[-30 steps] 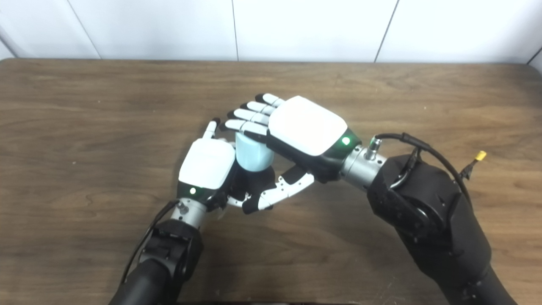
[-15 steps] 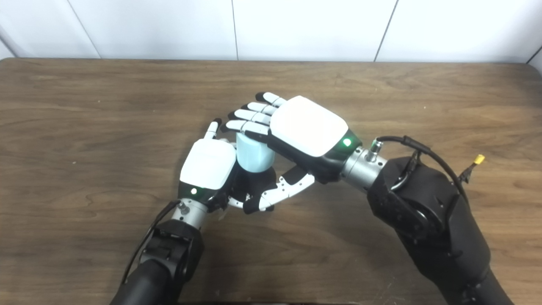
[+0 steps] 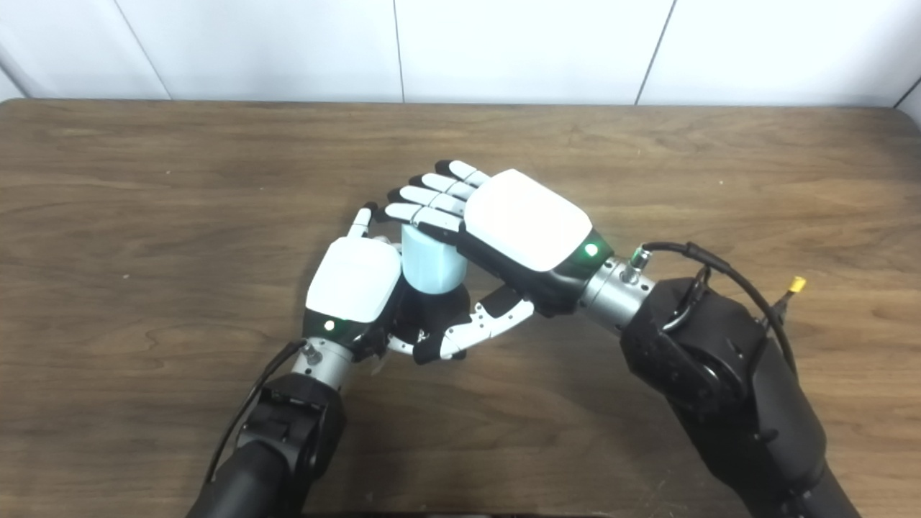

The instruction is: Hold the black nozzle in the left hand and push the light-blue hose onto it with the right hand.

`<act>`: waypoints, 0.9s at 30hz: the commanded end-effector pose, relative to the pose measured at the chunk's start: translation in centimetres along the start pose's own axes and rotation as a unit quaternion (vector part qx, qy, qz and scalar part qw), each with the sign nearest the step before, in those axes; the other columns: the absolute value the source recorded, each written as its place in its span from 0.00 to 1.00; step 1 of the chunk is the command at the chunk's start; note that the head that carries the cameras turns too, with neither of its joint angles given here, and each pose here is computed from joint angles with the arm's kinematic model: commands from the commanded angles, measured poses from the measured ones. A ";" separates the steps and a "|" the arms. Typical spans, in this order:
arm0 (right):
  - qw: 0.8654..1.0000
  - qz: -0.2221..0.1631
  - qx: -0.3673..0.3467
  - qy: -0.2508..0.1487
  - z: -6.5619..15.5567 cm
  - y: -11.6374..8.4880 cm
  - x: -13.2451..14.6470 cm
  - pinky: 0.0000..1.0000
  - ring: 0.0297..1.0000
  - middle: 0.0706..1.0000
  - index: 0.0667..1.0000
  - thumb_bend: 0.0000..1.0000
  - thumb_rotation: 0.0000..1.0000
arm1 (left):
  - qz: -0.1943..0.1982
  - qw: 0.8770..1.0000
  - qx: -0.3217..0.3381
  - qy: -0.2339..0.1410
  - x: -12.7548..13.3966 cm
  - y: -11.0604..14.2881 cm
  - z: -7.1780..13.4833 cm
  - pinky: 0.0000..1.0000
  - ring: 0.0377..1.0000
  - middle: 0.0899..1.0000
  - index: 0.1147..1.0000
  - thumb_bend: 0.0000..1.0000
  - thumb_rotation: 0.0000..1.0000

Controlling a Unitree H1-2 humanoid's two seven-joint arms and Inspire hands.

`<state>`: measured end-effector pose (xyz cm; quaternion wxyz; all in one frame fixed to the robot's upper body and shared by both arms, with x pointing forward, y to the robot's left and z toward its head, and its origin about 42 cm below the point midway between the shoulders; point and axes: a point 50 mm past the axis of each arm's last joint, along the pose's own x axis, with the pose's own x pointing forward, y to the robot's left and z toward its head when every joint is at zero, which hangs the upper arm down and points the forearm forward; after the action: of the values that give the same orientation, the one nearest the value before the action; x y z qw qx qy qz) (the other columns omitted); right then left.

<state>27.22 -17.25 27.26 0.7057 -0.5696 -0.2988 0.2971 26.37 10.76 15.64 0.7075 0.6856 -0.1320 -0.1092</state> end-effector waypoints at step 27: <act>0.991 0.124 0.044 0.009 -0.1 5.9 -1.8 0.94 0.88 0.85 0.83 0.70 0.94 | -0.010 1.000 0.001 -0.010 -0.3 0.1 0.1 1.00 0.64 0.48 0.39 0.52 0.00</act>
<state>27.07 -16.79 26.08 0.7199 -0.5458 -0.3103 0.2960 26.30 10.85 15.58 0.7085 0.6849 -0.1299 -0.1102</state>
